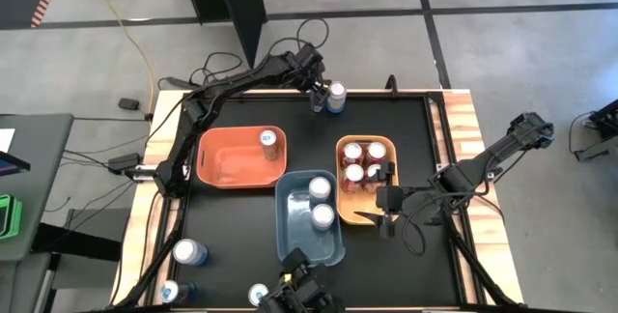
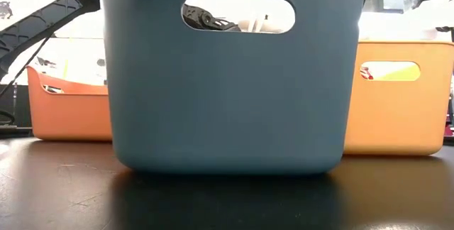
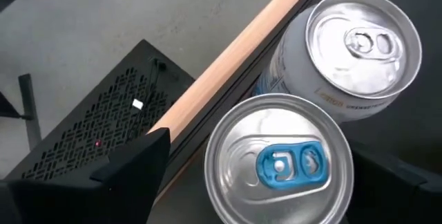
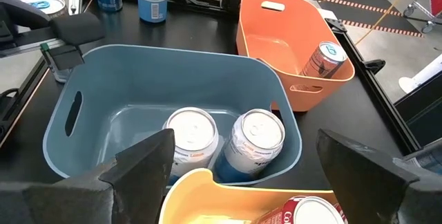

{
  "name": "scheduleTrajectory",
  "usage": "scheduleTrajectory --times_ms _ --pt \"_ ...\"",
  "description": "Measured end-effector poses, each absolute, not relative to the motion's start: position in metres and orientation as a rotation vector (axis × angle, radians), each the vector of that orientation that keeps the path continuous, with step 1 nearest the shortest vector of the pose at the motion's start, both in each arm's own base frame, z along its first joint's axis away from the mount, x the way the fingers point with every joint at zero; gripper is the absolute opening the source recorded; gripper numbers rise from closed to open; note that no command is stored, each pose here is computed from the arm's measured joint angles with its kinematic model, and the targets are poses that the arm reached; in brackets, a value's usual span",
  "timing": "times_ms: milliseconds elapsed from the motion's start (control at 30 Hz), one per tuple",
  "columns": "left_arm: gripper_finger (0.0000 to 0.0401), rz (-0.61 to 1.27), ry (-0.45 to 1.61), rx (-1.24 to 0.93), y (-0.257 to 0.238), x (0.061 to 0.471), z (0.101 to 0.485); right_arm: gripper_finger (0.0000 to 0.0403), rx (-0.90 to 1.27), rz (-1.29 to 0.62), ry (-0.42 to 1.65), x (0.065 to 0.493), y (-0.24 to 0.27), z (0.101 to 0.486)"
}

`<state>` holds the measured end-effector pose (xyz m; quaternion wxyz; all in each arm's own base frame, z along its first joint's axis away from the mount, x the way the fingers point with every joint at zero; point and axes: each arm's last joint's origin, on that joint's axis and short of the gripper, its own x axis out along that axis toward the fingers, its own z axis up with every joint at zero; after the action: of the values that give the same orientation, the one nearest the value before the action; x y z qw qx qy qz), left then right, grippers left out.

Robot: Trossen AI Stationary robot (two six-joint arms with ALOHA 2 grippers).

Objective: Sort soda cans
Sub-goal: Put the top blue soda can into the orange bin

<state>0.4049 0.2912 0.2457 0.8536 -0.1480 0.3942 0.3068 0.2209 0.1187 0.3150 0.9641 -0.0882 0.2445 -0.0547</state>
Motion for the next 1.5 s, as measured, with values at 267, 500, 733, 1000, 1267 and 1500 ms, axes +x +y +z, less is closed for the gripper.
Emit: scheduleTrajectory --times_ms 267,500,733,1000,1267,1500 --pt "0.0354 0.660 0.793 -0.327 0.293 0.406 0.247 0.0368 -0.179 -0.111 0.495 0.221 0.119 0.315" --pt "0.0325 0.660 0.789 -0.328 0.293 0.407 0.248 0.0368 -0.179 -0.111 0.495 0.221 0.119 0.315" --pt "0.0237 0.657 0.783 -0.348 0.293 0.407 0.247 0.0368 -0.179 -0.111 0.495 0.221 0.119 0.315" --pt "0.0232 0.660 0.782 -0.352 0.291 0.405 0.230 0.0368 -0.180 -0.111 0.496 0.221 0.119 0.315" --pt "0.0232 0.643 0.769 -0.350 0.285 0.406 0.237 0.0368 -0.184 -0.110 0.498 0.221 0.119 0.315" --pt "0.0232 0.596 0.763 -0.313 0.267 0.400 0.266 0.0368 -0.175 -0.112 0.501 0.221 0.119 0.314"
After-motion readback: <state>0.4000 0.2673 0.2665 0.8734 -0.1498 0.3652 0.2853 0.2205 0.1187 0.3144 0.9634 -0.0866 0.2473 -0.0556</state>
